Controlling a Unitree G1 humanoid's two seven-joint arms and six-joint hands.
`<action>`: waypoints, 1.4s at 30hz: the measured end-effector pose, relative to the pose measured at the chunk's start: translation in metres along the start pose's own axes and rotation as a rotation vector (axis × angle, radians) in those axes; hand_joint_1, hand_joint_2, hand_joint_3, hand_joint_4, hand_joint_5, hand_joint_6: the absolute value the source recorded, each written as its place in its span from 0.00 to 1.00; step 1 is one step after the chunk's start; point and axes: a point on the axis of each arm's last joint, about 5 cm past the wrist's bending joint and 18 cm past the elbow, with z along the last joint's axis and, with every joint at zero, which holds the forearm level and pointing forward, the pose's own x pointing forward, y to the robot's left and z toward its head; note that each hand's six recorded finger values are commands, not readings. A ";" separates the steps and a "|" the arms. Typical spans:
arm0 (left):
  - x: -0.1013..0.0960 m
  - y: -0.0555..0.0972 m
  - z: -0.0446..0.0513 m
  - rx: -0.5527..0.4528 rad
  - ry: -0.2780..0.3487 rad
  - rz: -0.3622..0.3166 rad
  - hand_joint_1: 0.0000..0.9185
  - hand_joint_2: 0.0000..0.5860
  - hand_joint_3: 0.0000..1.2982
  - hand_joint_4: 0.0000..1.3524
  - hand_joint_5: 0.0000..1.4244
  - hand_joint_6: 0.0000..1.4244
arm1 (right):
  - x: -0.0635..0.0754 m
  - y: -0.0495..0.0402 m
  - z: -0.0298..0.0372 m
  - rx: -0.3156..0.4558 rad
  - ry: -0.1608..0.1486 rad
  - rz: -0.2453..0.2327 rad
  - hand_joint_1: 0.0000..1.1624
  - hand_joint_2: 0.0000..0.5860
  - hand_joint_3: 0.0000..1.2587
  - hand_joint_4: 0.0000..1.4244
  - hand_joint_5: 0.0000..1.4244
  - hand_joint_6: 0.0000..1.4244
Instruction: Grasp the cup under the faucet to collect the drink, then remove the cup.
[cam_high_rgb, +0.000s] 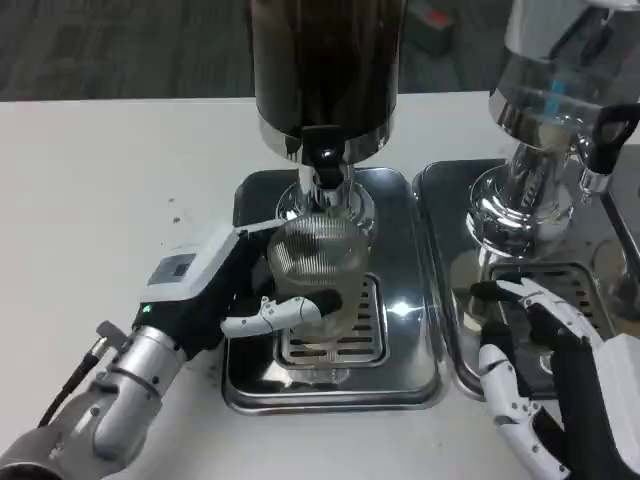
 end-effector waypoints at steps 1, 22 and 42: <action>0.000 0.000 -0.0002 0.003 0.001 -0.001 0.05 0.10 0.35 0.30 0.32 0.40 | 0.000 0.0004 -0.0003 0.002 0.001 0.001 0.11 0.84 0.29 0.16 0.15 0.27; -0.011 0.004 -0.0037 0.044 -0.004 0.011 0.04 0.09 0.25 0.25 0.30 0.33 | 0.007 0.0021 -0.0006 0.028 -0.024 0.018 0.11 0.84 0.34 0.16 0.17 0.27; -0.043 0.024 -0.0168 -0.047 0.005 0.259 0.02 0.14 0.26 0.28 0.30 0.36 | 0.011 0.0043 -0.0024 0.039 -0.028 0.039 0.11 0.84 0.35 0.16 0.17 0.27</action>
